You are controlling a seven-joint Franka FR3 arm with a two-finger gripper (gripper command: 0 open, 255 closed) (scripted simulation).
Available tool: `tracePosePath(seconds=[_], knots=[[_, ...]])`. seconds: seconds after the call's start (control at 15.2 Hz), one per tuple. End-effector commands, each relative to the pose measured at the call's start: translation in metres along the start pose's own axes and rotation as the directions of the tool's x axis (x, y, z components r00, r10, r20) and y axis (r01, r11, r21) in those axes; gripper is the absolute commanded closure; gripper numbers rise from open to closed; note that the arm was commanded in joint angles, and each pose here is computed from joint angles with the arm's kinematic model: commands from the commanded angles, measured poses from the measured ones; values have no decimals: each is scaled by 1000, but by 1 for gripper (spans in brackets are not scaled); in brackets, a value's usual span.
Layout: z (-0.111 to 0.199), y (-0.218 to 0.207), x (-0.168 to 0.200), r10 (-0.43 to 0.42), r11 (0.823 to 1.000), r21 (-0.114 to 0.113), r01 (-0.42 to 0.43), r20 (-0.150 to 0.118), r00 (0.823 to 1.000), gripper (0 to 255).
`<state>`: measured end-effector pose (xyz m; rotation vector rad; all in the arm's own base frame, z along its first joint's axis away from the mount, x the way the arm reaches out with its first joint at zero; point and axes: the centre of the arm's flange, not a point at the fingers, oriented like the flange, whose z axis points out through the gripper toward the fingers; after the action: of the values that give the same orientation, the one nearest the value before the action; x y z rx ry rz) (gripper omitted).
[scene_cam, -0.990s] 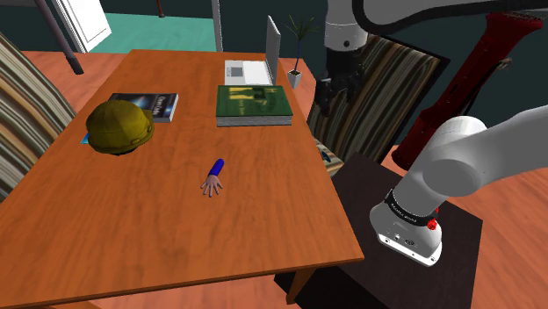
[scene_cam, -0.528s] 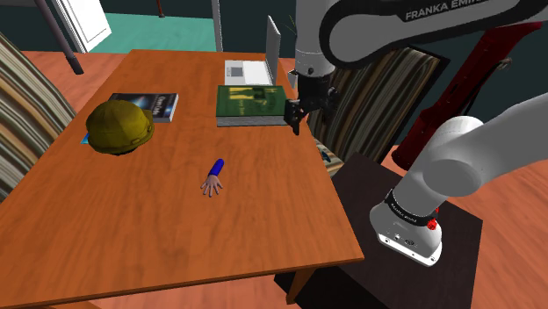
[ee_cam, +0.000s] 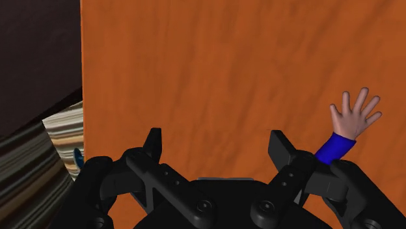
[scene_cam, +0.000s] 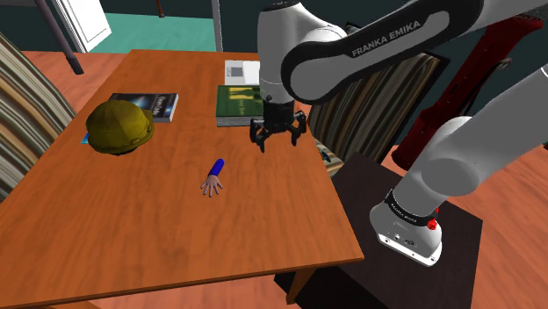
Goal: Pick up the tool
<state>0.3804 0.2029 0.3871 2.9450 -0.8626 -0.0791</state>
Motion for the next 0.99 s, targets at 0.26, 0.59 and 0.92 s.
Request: tracePosePath(seconds=[0.26,0.59,0.92], knots=[[35,-65,12,132,991,38,-131,-22,991,0],[61,-118,28,238,970,69,-235,-37,971,0],[86,-170,51,341,937,102,-335,-48,939,0]])
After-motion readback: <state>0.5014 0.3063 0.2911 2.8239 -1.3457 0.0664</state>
